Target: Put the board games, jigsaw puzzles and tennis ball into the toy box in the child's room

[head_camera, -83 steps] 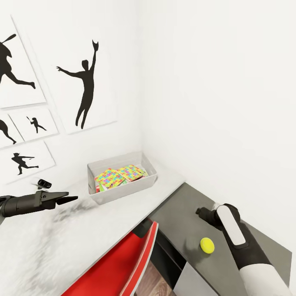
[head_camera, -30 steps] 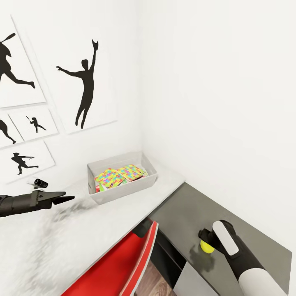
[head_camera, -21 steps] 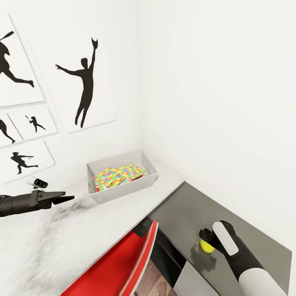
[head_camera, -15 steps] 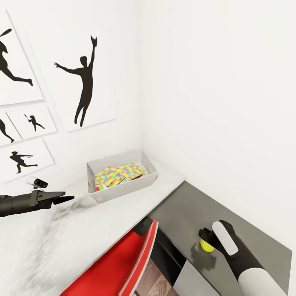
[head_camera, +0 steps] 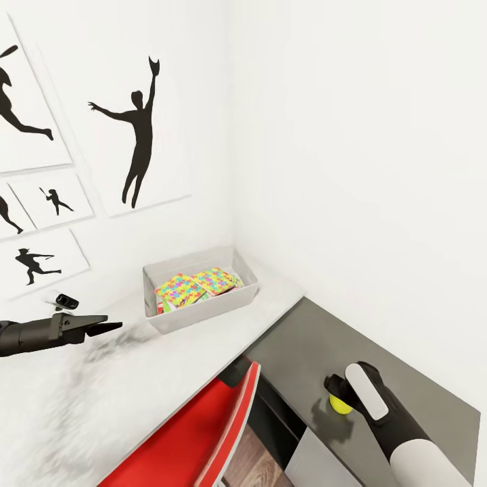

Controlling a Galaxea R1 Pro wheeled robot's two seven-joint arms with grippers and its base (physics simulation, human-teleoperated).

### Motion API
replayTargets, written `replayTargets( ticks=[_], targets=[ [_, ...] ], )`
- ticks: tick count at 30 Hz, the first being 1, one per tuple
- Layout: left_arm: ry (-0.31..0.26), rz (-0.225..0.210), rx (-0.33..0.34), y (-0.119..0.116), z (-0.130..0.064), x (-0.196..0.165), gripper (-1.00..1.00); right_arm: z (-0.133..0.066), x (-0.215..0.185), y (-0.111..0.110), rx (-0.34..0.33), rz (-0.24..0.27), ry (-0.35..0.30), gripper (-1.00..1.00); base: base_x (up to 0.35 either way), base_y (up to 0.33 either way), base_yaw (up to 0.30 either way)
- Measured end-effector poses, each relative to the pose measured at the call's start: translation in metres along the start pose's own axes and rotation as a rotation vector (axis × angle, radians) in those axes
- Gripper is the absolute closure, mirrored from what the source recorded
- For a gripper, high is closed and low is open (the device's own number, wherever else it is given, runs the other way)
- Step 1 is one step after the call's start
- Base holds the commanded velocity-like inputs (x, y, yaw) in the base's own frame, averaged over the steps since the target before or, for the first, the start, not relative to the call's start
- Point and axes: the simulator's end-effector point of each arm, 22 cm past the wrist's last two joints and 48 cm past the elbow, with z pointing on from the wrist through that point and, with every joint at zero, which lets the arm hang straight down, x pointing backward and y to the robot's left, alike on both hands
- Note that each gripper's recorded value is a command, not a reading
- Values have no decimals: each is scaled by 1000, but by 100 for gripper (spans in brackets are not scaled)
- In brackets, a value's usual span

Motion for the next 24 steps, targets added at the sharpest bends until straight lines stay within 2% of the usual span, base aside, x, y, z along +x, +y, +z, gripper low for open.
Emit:
replayTargets(
  ticks=[12,13,24],
  targets=[
    [0,0,0,0,0,0,-100,-1,-1,1,-2,-1,-2,-100,0,0,0],
    [0,0,0,0,0,0,-100,-1,-1,1,-2,-1,-2,100,0,0,0],
    [0,0,0,0,0,0,-100,-2,-3,2,-1,-5,-6,100,0,0,0]
  ],
)
